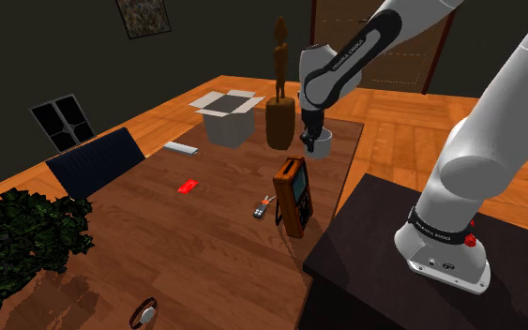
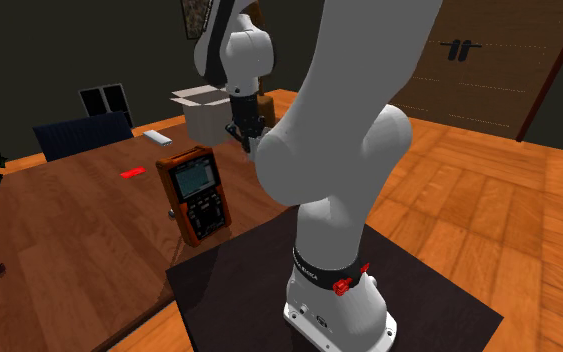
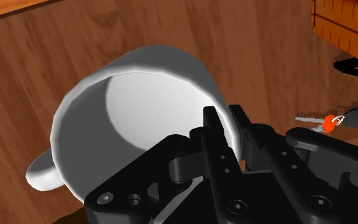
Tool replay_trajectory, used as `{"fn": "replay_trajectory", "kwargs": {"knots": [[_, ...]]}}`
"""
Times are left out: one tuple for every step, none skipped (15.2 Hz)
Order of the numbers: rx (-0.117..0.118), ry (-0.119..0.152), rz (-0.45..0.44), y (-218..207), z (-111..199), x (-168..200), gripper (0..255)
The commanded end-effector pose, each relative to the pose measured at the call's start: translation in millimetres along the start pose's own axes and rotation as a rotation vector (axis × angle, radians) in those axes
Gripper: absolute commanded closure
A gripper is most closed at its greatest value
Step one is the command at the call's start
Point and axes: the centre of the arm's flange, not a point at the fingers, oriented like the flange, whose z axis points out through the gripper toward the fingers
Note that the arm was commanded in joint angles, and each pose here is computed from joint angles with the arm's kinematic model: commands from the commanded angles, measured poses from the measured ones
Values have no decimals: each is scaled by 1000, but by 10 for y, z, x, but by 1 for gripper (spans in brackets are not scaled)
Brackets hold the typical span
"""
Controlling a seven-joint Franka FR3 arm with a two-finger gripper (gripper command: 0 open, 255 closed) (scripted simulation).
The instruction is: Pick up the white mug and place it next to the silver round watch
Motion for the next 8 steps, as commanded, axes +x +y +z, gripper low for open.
{"fn": "replay_trajectory", "kwargs": {"knots": [[0, 0, 0, -120, -49, -4, 255], [0, 0, 0, -252, -56, -4, 255], [0, 0, 0, -383, -63, -4, 255], [0, 0, 0, -515, -69, -4, 255], [0, 0, 0, -647, -76, -3, 255], [0, 0, 0, -779, -83, -3, 255], [0, 0, 0, -911, -89, -3, 255], [0, 0, 0, -1043, -96, -3, 255]]}}
